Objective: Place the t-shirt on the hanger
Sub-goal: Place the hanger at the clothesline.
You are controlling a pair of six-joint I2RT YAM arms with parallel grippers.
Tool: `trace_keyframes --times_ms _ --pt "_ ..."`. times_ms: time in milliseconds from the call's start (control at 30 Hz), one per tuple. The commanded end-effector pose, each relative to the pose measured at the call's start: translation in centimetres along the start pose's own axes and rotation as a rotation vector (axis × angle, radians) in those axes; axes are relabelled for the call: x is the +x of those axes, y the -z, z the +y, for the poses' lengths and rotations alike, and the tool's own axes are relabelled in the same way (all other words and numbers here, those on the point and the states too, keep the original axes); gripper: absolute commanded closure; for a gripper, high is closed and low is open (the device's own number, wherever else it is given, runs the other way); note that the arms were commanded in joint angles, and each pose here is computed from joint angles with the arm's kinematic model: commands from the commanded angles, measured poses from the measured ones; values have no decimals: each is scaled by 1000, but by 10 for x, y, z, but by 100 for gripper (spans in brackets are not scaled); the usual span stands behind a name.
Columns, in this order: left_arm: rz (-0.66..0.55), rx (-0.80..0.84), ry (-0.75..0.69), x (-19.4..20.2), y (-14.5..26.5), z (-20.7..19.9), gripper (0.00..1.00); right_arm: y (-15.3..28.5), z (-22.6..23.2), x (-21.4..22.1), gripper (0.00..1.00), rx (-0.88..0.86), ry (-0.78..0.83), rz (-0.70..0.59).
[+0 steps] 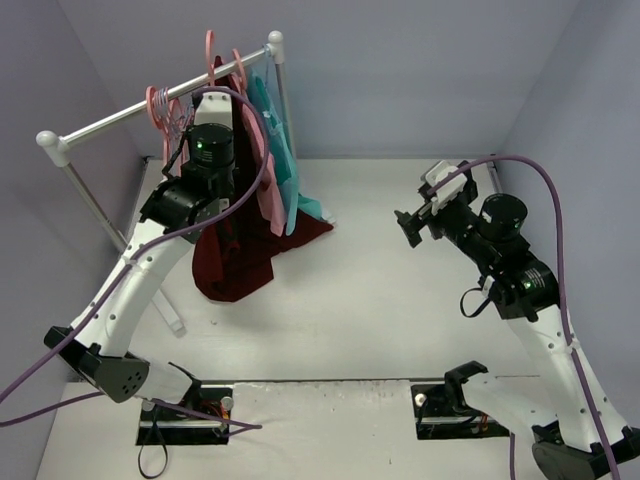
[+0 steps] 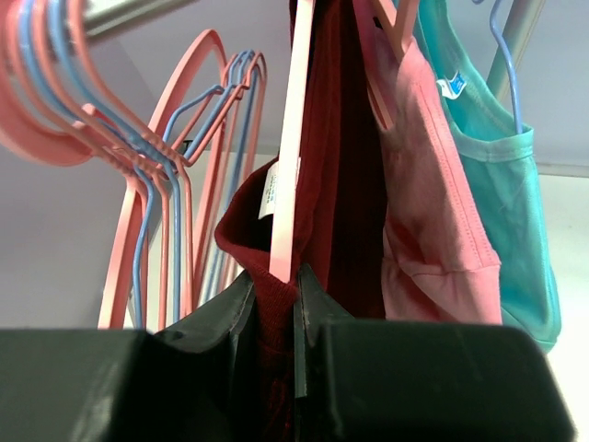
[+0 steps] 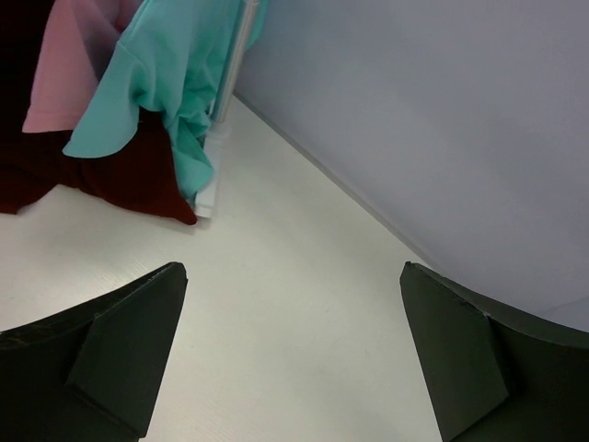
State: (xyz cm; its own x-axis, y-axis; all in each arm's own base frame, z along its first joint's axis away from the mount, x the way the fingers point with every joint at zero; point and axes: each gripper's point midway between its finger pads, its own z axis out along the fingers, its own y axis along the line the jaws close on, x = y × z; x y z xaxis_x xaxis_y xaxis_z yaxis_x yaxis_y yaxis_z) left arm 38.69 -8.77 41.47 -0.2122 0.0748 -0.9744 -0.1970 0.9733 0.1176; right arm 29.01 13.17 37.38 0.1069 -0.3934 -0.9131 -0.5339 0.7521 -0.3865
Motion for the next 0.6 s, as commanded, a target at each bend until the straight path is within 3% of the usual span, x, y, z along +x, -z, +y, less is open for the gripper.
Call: trace_keyframes --times_ms 0,167,567 --pt "-164 -132 141 -56 0 33 100 5 7 -18 1 -24 -40 -108" --pt "-106 -178 141 -34 -3 37 100 12 15 -12 0 -37 -54 -116" --pt "-4 -224 304 36 12 46 100 20 32 -15 0 -96 -68 -147"
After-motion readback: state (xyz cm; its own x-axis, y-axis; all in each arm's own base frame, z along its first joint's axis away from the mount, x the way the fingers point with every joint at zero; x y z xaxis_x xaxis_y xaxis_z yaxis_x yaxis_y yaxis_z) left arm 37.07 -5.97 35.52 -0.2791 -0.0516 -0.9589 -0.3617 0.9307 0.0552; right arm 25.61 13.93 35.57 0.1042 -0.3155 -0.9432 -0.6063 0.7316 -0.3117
